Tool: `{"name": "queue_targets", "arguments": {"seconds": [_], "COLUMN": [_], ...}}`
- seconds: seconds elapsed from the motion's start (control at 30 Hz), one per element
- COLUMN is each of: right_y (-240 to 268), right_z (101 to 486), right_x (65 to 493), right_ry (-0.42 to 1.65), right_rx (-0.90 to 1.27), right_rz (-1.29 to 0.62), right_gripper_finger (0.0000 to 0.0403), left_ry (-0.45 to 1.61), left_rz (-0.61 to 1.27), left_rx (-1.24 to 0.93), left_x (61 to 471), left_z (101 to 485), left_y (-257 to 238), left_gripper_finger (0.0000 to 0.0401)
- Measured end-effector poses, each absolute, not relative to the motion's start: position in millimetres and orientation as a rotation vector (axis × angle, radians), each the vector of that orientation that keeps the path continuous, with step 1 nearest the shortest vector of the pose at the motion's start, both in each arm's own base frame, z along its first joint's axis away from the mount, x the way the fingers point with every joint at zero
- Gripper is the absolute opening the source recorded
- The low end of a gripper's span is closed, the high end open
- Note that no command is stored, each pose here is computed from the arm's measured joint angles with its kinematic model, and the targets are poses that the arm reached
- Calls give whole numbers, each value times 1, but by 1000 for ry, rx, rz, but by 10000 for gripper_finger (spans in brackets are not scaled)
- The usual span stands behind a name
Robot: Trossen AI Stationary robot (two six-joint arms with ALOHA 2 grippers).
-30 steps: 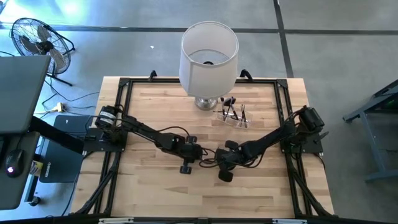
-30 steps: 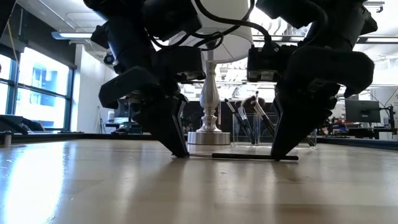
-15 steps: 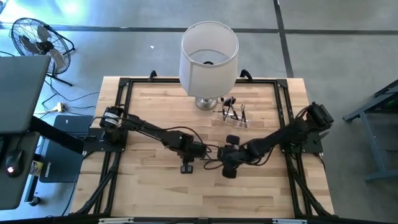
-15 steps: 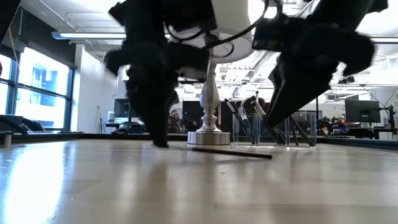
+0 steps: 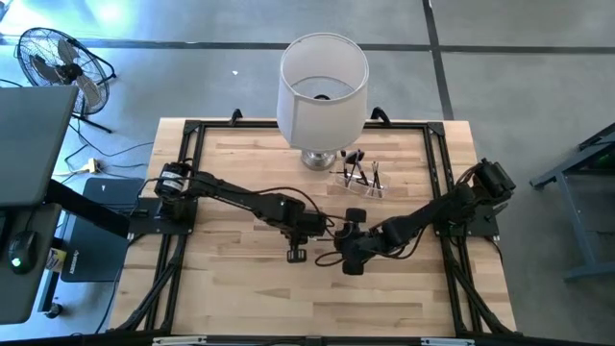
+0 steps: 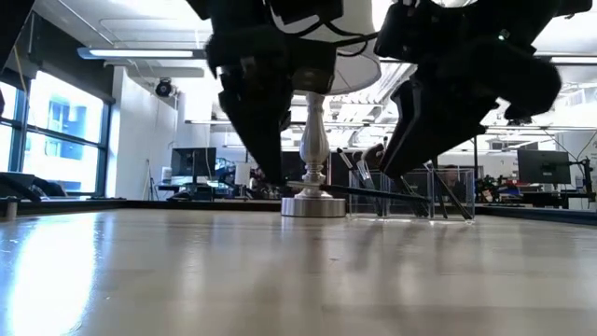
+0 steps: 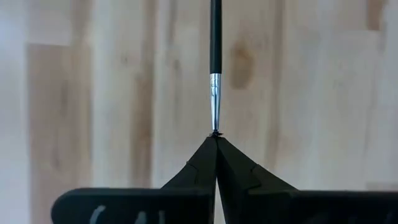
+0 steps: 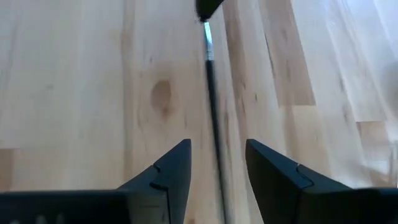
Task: Put items in baskets/containers
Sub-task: Put the lash brush into the transparent organizer
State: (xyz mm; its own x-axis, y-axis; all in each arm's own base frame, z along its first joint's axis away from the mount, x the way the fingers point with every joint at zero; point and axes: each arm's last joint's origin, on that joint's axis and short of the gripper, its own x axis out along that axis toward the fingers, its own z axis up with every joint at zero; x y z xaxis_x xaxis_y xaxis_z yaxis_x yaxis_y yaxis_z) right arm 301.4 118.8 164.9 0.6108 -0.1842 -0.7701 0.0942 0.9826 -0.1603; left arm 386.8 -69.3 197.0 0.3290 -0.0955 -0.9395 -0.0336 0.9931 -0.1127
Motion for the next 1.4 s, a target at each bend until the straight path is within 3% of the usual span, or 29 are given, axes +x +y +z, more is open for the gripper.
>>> {"name": "queue_targets", "arguments": {"seconds": [0.33, 0.5, 0.87, 1.03, 1.23, 1.4], "right_y": [115, 117, 116, 116, 117, 117], "right_z": [161, 162, 159, 159, 158, 158], "right_x": [298, 297, 293, 292, 292, 292], "right_ry": [917, 918, 977, 981, 999, 1003], "right_rx": [-270, -377, -428, -427, -345, -315], "right_rz": [-235, -226, -188, -190, -152, -158], "right_gripper_finger": [145, 145, 142, 107, 13, 12], "left_ry": [1192, 1135, 1062, 1063, 1063, 1040], "left_rz": [13, -62, -28, -26, -19, -29], "left_rx": [-289, -454, -590, -598, -613, -604], "left_x": [397, 404, 411, 411, 411, 413], "left_z": [207, 212, 217, 217, 218, 219], "left_y": [-39, -41, -42, -42, -43, -43], "left_gripper_finger": [0, 0, 0, 0, 0, 7]}}
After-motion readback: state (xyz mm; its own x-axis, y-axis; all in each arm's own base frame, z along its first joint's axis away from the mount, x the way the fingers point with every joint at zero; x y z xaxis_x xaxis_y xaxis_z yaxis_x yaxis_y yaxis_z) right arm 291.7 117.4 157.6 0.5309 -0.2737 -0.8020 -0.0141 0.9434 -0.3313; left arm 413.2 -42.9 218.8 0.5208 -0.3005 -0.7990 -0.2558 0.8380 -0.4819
